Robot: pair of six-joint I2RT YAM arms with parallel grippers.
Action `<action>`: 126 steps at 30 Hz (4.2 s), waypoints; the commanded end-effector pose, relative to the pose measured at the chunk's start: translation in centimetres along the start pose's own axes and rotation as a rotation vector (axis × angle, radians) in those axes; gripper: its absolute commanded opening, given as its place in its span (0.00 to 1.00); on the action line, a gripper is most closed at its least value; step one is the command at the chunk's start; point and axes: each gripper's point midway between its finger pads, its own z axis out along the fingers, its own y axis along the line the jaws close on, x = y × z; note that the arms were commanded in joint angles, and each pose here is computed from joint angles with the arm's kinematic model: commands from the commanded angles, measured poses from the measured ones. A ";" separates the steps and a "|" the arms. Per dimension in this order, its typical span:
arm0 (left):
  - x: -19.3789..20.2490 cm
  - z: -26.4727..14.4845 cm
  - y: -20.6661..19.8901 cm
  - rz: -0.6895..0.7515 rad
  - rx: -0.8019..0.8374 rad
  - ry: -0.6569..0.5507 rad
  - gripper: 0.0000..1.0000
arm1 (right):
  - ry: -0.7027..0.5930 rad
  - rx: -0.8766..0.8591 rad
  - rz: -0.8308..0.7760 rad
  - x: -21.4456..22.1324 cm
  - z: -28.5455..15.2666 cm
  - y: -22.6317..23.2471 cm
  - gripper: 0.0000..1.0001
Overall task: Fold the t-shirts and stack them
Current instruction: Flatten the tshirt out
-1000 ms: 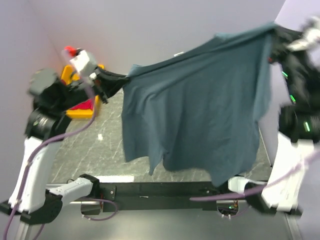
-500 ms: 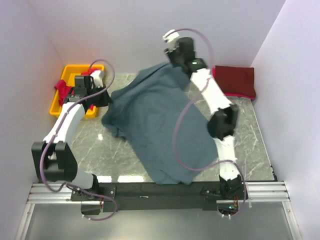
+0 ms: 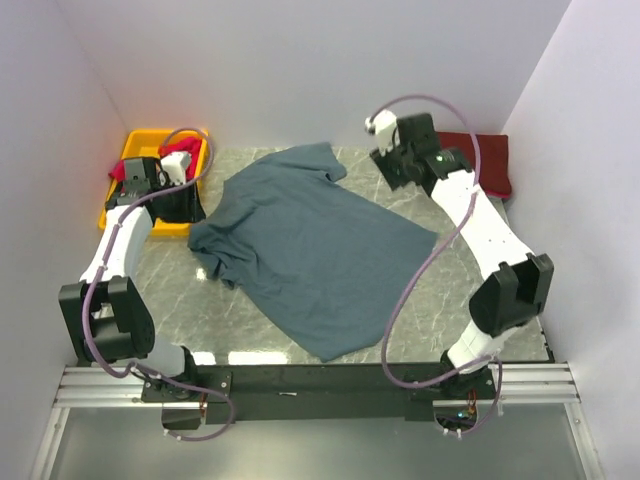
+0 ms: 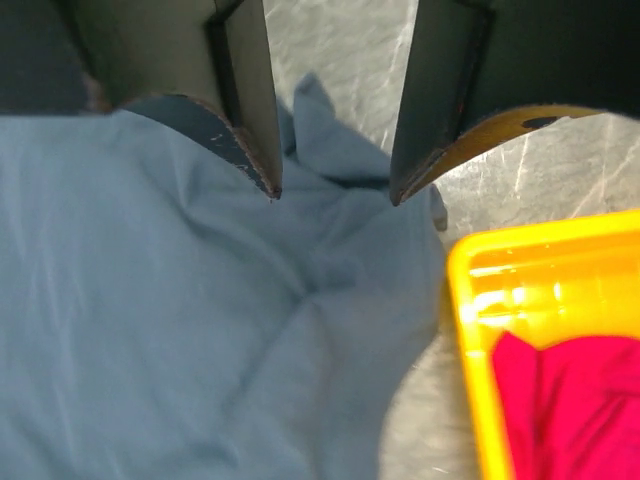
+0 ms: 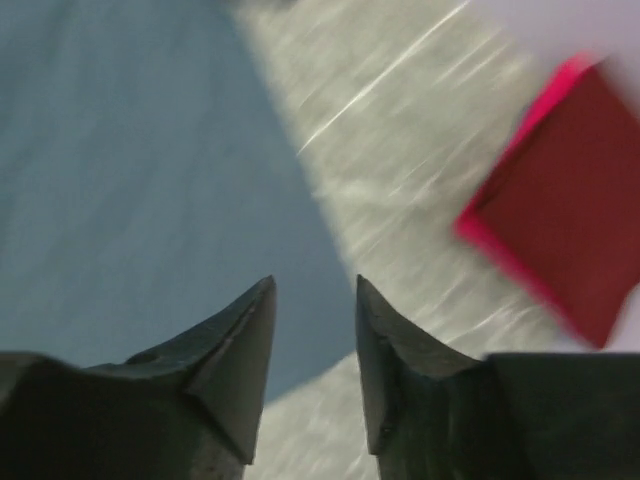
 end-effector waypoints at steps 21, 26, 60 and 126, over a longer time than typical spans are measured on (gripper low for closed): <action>7.8 -2.5 -4.2 0.362 0.254 0.209 0.55 | 0.681 -0.253 0.148 22.7 9.5 6.8 0.28; 7.6 -2.4 -4.2 0.360 0.255 0.211 0.55 | 0.757 -0.167 0.186 24.4 12.2 1.9 0.22; 10.1 -1.2 -15.4 0.415 0.587 0.123 0.59 | 0.849 -0.324 0.497 30.7 -6.2 9.4 0.50; 10.9 0.7 -13.4 0.408 0.517 0.179 0.57 | 0.631 -0.335 0.596 19.2 9.2 6.6 0.12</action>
